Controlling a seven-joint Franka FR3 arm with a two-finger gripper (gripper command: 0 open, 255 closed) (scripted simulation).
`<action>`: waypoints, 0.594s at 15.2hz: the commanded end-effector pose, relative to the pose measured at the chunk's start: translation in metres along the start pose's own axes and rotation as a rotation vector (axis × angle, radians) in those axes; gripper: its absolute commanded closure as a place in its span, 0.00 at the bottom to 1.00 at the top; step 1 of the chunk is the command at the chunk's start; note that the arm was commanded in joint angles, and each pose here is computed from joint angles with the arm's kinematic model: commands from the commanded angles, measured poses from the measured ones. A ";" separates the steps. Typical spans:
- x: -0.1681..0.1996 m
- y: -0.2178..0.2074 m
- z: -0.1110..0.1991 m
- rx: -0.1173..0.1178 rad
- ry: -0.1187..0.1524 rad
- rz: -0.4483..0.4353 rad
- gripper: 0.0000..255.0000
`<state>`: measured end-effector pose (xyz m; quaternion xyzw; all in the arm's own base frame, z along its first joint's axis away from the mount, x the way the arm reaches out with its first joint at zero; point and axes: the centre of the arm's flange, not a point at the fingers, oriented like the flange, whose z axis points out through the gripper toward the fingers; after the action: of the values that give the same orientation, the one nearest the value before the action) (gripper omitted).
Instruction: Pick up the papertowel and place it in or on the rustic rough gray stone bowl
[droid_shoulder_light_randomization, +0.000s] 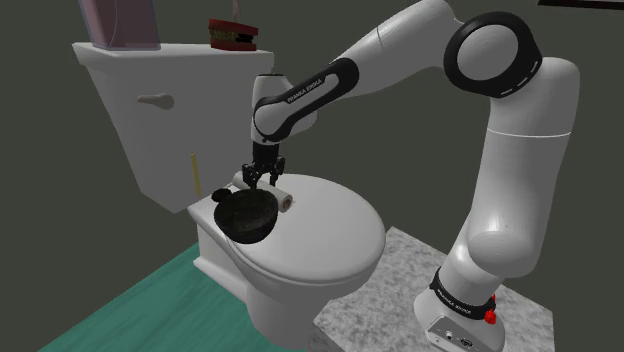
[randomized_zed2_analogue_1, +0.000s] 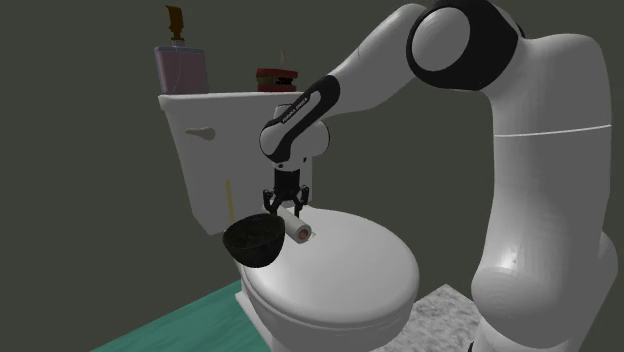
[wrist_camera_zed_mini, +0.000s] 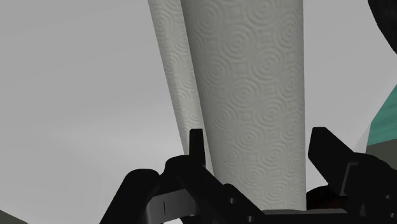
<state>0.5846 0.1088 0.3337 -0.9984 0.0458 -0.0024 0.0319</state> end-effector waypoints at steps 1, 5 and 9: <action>0.000 0.001 0.001 -0.001 -0.002 0.002 1.00; 0.000 0.000 -0.015 -0.001 -0.002 0.002 1.00; 0.001 -0.001 -0.036 -0.001 -0.002 0.002 1.00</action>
<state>0.5851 0.1077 0.3653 -0.9984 0.0465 -0.0016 0.0315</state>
